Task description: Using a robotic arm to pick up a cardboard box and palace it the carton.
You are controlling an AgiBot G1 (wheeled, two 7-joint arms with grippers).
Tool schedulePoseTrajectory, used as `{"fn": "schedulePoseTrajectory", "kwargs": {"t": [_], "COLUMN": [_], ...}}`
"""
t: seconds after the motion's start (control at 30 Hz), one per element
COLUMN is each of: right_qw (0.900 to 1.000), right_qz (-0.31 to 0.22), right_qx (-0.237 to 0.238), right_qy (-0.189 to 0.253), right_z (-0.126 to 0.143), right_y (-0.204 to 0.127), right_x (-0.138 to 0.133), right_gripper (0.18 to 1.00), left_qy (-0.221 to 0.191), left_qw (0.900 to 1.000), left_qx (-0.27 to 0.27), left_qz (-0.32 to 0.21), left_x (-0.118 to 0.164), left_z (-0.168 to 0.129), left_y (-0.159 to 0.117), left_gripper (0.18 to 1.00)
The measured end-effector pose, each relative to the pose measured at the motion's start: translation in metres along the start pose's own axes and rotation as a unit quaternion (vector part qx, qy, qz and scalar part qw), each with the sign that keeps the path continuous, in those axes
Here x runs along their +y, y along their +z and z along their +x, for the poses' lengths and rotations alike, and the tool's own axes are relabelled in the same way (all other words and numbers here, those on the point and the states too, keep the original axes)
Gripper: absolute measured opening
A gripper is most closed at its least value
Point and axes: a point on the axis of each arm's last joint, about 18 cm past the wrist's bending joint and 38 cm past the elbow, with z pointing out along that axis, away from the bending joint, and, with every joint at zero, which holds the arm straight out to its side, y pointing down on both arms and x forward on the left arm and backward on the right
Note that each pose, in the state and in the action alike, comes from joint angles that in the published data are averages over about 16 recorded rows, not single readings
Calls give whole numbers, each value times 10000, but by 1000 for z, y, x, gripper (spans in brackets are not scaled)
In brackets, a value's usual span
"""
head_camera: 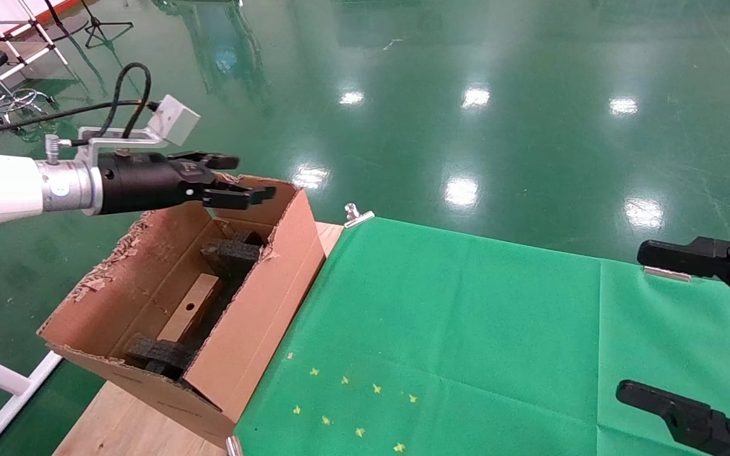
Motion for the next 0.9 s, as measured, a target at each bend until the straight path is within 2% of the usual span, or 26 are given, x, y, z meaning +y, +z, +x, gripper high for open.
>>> {"fn": "schedulePoseTrajectory", "kwargs": {"t": [0.23, 0.47, 0.67, 0.9], "right_qw": [10000, 10000, 10000, 10000], "right_qz": [0, 0, 0, 0], "right_qx": [0, 0, 0, 0], "right_qy": [0, 0, 0, 0], "right_z": [0, 0, 0, 0], "right_y": [0, 0, 0, 0], "right_x": [0, 0, 0, 0], "right_gripper": [1001, 1001, 1001, 1001], "left_qy": [269, 532, 748, 982], "left_qw": [9964, 9853, 9696, 9435], "left_qx": [663, 1353, 1958, 2675], "left_qz": [450, 893, 1266, 1694], "left_x": [-12, -22, -28, -33], "left_z": [37, 77, 113, 156], "left_y": [5, 4, -2, -15], "left_gripper": [1001, 1001, 1001, 1001]}}
